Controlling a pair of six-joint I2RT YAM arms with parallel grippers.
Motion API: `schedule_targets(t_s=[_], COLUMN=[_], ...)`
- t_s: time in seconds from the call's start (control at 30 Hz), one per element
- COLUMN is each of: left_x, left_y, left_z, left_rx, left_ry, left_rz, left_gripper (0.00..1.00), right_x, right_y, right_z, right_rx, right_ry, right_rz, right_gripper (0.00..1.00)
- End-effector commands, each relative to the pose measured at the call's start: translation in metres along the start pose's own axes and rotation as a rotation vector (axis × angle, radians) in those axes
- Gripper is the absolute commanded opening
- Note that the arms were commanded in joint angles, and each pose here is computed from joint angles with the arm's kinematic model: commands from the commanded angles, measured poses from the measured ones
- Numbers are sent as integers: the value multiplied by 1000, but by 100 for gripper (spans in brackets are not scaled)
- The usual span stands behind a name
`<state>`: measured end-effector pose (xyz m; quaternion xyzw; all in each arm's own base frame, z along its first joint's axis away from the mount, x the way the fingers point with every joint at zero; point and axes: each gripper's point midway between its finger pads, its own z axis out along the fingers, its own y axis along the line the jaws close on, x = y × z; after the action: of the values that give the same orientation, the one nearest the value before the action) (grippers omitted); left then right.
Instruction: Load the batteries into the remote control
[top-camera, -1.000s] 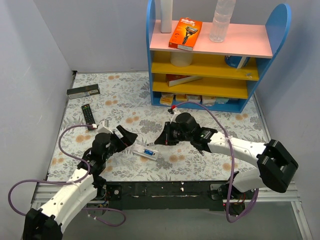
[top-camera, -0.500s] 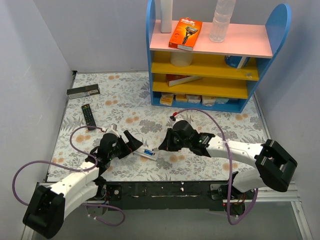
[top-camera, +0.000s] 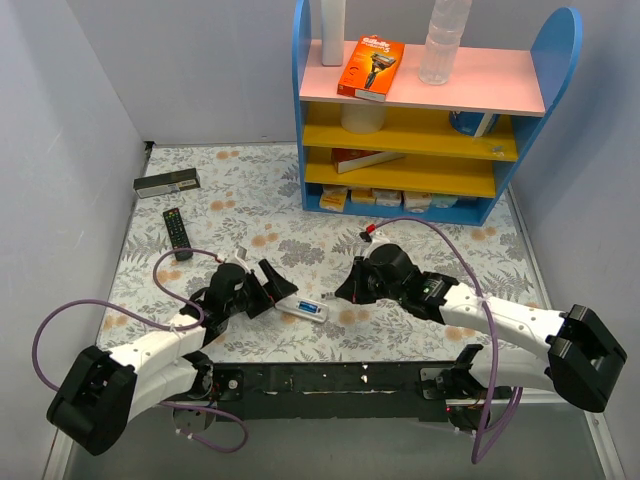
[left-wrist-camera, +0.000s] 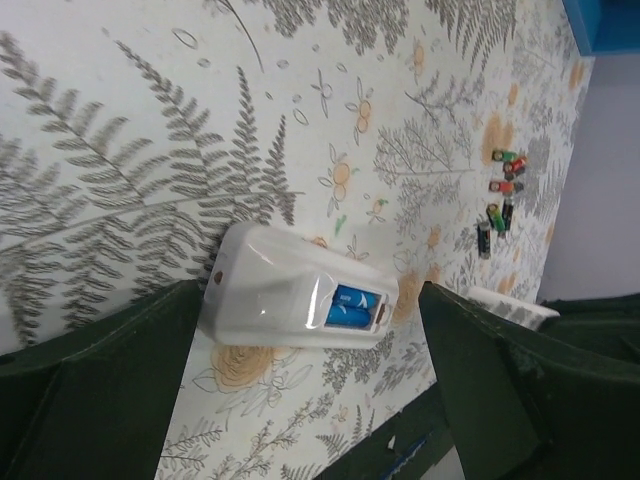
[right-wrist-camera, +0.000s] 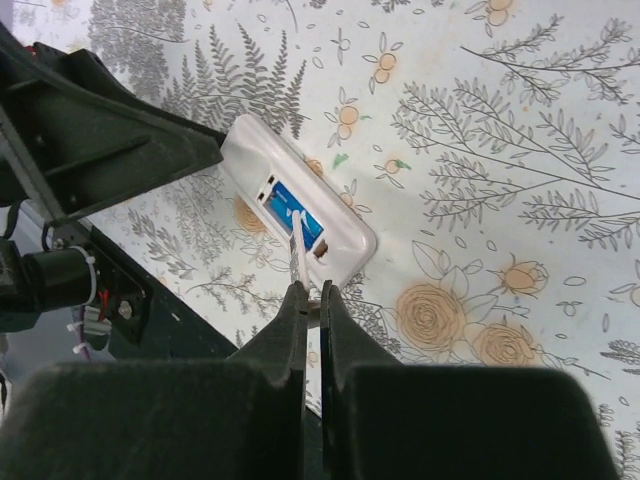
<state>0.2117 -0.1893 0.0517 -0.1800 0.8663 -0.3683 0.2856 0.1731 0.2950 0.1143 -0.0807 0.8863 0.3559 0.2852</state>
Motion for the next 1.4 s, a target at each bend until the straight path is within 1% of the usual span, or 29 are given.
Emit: schedule_targets(t_s=[0.0,0.07,0.2,0.3,0.33,0.37,0.4,0.43,0.47,0.5,0.53,0.67,1.0,1.37], left_x=[37,40,51,50,47,41,41,34,33,28,25,26,25,25], left_y=[4,-2,-18,-17,-16,-12,-2,-7,-5,2,1,9,1,-2], left_z=[-1,-1,-1,-4,-6,-7,-11,-16,-19,-20,-24,-28,-30,-32], left_rx=[-30,-24,12,-10,-16,-42,-82,-61,-66,-93,-79,-78,-63,-57], left_ry=[128,129,153,140,124,86,78,44,36,-3,-21,-37,-24,-16], left_rz=[-23,-40,-43,-75,-77,-75,-72,-69,-70,-77,-82,-94,-41,-26], left_gripper=[94,94,93,95,95,95,95,95,95,95,95,93,95,98], right_x=[-4,0,6,7,9,7,9,11,8,10,10,12,16,16], right_y=[-2,-6,-3,0,0,3,3,6,11,12,14,24,16,7], right_z=[-2,-2,-2,1,1,3,3,3,5,5,6,12,23,30], right_rx=[-5,17,4,-10,-6,-5,-2,-17,-26,-27,-33,-60,-2,43], right_ry=[-3,21,69,94,114,127,145,161,167,183,194,230,228,208], right_rz=[-37,-54,-63,-91,-96,-101,-109,-111,-115,-112,-110,-72,20,63], right_gripper=[1,1,1,1,1,1,1,1,1,1,1,1,1,1])
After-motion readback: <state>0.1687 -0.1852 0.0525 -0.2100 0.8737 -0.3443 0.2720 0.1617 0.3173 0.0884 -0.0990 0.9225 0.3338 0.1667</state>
